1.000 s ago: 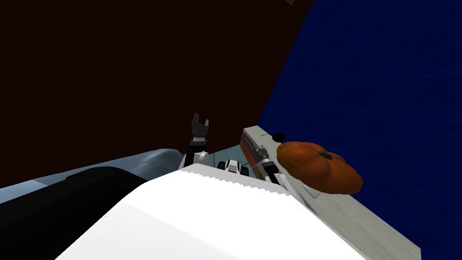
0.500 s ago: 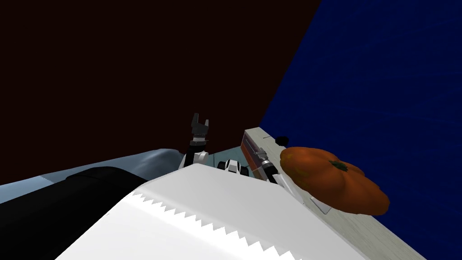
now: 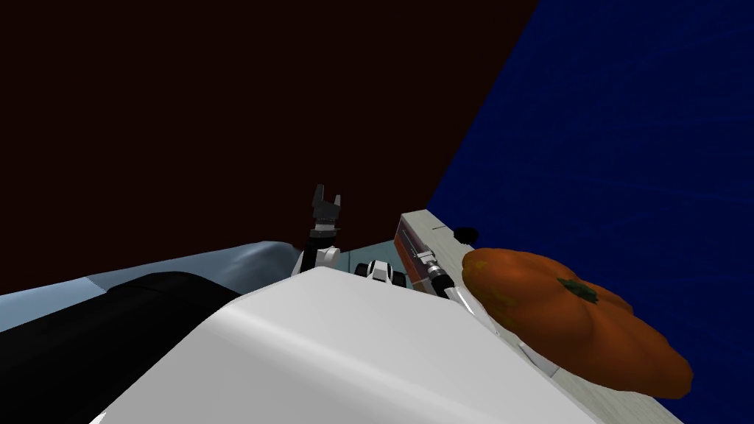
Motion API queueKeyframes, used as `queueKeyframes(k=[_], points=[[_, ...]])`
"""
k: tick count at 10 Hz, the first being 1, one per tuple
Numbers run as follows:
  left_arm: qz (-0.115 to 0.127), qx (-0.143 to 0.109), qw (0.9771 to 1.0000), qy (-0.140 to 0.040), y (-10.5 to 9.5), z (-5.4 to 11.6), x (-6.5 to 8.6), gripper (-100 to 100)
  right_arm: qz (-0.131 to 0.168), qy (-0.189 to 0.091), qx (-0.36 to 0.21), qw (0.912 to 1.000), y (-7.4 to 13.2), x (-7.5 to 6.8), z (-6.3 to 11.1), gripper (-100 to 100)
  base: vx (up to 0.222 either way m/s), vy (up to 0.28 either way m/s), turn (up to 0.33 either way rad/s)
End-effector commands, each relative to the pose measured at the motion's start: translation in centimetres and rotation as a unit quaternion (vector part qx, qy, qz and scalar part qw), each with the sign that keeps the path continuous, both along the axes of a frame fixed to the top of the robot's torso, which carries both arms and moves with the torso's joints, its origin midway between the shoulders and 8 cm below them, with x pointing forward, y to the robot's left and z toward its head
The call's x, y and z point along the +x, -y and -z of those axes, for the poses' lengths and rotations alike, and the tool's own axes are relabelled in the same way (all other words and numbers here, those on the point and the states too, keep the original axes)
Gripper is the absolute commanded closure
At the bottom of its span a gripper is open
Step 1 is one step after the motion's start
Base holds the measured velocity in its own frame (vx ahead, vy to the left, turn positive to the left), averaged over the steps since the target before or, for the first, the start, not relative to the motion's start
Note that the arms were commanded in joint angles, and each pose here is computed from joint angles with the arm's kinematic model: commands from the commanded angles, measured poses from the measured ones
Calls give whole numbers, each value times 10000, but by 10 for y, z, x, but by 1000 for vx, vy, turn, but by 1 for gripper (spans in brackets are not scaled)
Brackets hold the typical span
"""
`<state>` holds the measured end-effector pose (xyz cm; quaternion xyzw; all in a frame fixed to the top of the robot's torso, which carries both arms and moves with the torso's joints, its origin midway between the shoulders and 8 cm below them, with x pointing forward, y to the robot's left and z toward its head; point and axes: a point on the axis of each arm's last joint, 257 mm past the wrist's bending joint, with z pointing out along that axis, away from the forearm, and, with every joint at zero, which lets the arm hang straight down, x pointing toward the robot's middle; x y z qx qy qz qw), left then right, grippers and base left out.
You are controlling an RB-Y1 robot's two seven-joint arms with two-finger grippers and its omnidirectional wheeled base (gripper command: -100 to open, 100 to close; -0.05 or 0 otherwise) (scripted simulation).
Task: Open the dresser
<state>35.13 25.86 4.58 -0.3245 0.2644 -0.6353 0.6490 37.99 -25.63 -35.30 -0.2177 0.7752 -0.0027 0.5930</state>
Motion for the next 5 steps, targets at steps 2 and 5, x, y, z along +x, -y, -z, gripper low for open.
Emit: queueKeyframes(k=[2, 5], points=[[0, 0, 10000, 0, 0, 0, 0, 0, -283, -242, -1000, 9943, 15, -15, 36, -100, 35, -18, 95], [0, 0, 10000, 0, 0, 0, 0, 0, -588, -438, -1829, 9804, 30, -29, 65, -100, 34, -29, 120]])
